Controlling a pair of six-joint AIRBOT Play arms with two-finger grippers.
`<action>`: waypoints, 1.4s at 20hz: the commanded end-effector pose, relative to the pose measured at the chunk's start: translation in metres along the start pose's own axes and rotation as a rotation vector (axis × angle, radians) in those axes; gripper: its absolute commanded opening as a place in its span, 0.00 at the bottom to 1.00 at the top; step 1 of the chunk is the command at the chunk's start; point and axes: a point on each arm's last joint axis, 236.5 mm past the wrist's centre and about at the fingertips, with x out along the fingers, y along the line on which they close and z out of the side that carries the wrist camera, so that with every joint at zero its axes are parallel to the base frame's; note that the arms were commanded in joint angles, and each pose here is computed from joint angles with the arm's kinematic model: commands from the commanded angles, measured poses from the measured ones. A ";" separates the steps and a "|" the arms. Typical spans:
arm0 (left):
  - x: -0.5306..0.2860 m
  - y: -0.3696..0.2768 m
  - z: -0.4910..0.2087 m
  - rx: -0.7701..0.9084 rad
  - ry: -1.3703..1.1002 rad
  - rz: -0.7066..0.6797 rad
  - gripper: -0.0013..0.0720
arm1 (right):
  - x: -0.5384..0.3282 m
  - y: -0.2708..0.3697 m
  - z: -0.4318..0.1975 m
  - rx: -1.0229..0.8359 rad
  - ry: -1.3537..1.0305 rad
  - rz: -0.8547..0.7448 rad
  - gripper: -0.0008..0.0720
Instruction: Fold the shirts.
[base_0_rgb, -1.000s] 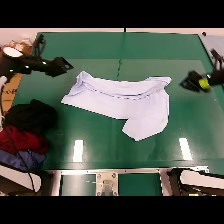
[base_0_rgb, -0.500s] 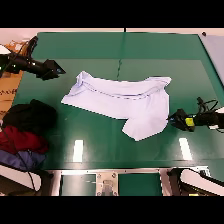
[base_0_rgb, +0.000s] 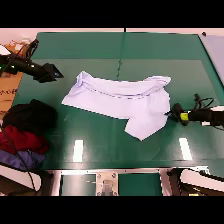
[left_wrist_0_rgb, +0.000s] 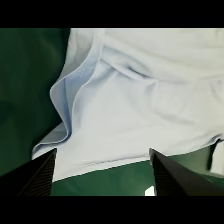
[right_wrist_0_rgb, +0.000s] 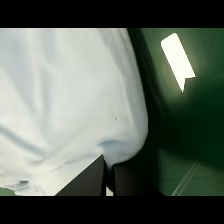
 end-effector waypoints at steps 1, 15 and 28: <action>-0.003 0.024 -0.027 -0.051 0.113 0.103 0.91 | -0.047 -0.029 0.042 -0.028 -0.054 -0.153 0.04; 0.121 -0.038 -0.197 -0.351 0.460 -0.002 0.91 | -0.059 -0.040 0.069 -0.087 -0.054 -0.189 0.04; 0.076 -0.060 -0.159 -0.185 0.206 0.086 0.05 | -0.043 0.011 0.023 -0.066 0.114 -0.101 0.03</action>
